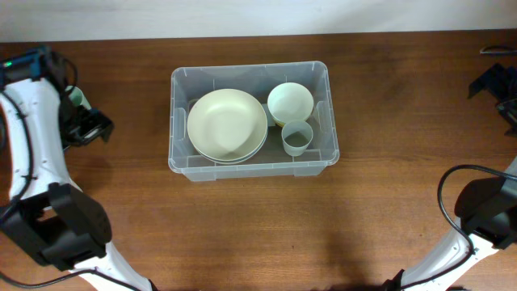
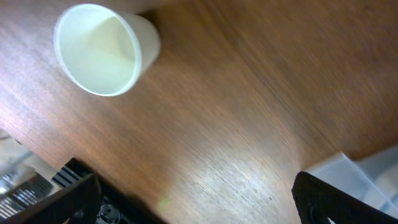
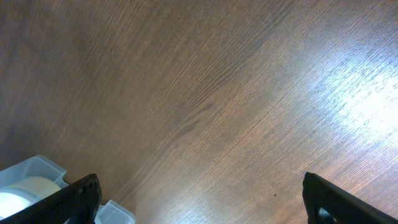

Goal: Pack container
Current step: 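Grasp the cream cup on the table with the left gripper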

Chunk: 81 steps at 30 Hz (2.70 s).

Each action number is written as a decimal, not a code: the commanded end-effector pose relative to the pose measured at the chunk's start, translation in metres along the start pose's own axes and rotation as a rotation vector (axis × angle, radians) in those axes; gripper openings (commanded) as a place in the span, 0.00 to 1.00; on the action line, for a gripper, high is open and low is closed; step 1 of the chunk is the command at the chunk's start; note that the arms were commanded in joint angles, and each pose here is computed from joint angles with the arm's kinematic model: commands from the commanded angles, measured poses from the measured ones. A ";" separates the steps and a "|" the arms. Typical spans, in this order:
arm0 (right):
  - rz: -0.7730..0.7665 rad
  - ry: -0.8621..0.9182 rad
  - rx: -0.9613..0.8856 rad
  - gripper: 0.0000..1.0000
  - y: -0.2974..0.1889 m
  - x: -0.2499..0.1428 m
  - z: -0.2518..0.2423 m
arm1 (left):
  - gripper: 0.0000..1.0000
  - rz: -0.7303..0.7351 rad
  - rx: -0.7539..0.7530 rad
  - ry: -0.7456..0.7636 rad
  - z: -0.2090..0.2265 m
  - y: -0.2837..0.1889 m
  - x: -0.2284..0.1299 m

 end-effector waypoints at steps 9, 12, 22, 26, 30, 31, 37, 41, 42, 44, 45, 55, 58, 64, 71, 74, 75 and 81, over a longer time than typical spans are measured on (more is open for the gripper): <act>-0.001 -0.009 0.003 0.99 -0.002 -0.001 0.001 | 0.99 -0.035 -0.101 -0.100 0.002 0.026 0.027; 0.000 -0.009 0.003 0.99 -0.002 -0.001 0.001 | 0.99 -0.051 -0.107 -0.098 -0.003 0.043 0.032; 0.000 -0.009 0.003 0.99 -0.002 -0.001 0.001 | 0.99 -0.083 -0.037 -0.133 0.018 0.060 0.042; 0.000 -0.009 0.003 0.99 -0.002 -0.001 0.001 | 0.99 -0.085 0.012 -0.153 0.034 0.061 0.044; 0.000 -0.009 0.003 0.99 -0.002 -0.001 0.001 | 0.99 -0.080 0.012 -0.131 0.042 0.063 0.046; 0.000 -0.009 0.003 0.99 -0.002 -0.001 0.001 | 0.99 -0.079 0.011 -0.136 0.043 0.063 0.047; 0.000 -0.009 0.003 0.99 -0.002 -0.001 0.001 | 0.99 -0.090 0.004 -0.142 0.042 0.068 0.050; 0.000 -0.009 0.003 0.99 -0.002 -0.001 0.001 | 0.99 -0.083 -0.016 -0.137 0.037 0.080 0.049; 0.000 -0.009 0.003 0.99 -0.002 -0.001 0.001 | 0.99 -0.080 -0.020 -0.136 0.036 0.085 0.048; 0.000 -0.009 0.003 0.99 -0.002 -0.001 0.001 | 0.99 -0.073 -0.027 -0.132 0.034 0.093 0.046; 0.000 -0.009 0.003 0.99 -0.002 -0.001 0.001 | 0.99 -0.072 -0.027 -0.132 0.033 0.096 0.045; -0.001 -0.009 0.003 0.99 -0.002 -0.001 0.001 | 0.94 -0.084 -0.034 -0.127 0.030 0.112 0.046; 0.000 -0.009 0.003 0.99 -0.002 -0.001 0.001 | 0.89 -0.074 -0.033 -0.126 0.030 0.120 0.042; 0.000 -0.009 0.003 0.99 -0.002 -0.001 0.001 | 0.59 -0.060 -0.026 -0.123 0.031 0.129 0.036; 0.000 -0.009 0.003 0.99 -0.002 -0.001 0.001 | 0.25 -0.065 -0.027 -0.124 0.031 0.130 0.037; 0.000 -0.009 0.003 0.99 -0.002 -0.001 0.001 | 0.04 -0.075 -0.019 -0.125 0.032 0.129 0.039; -0.001 -0.009 0.003 0.99 -0.002 -0.001 0.001 | 0.01 -0.078 -0.013 -0.125 0.033 0.129 0.040; -0.001 -0.009 0.003 0.99 -0.002 -0.001 0.001 | 0.01 -0.090 -0.011 -0.090 0.033 0.115 0.044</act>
Point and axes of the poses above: each gripper's point midway between its finger pads, its own y axis out along the fingers, its own z axis along the line the jaws close on, x = y × z, the point moved 1 cm from there along -y, back along the fingers, and after that the axes turned 3 degrees about -y, right-handed, at the moved point
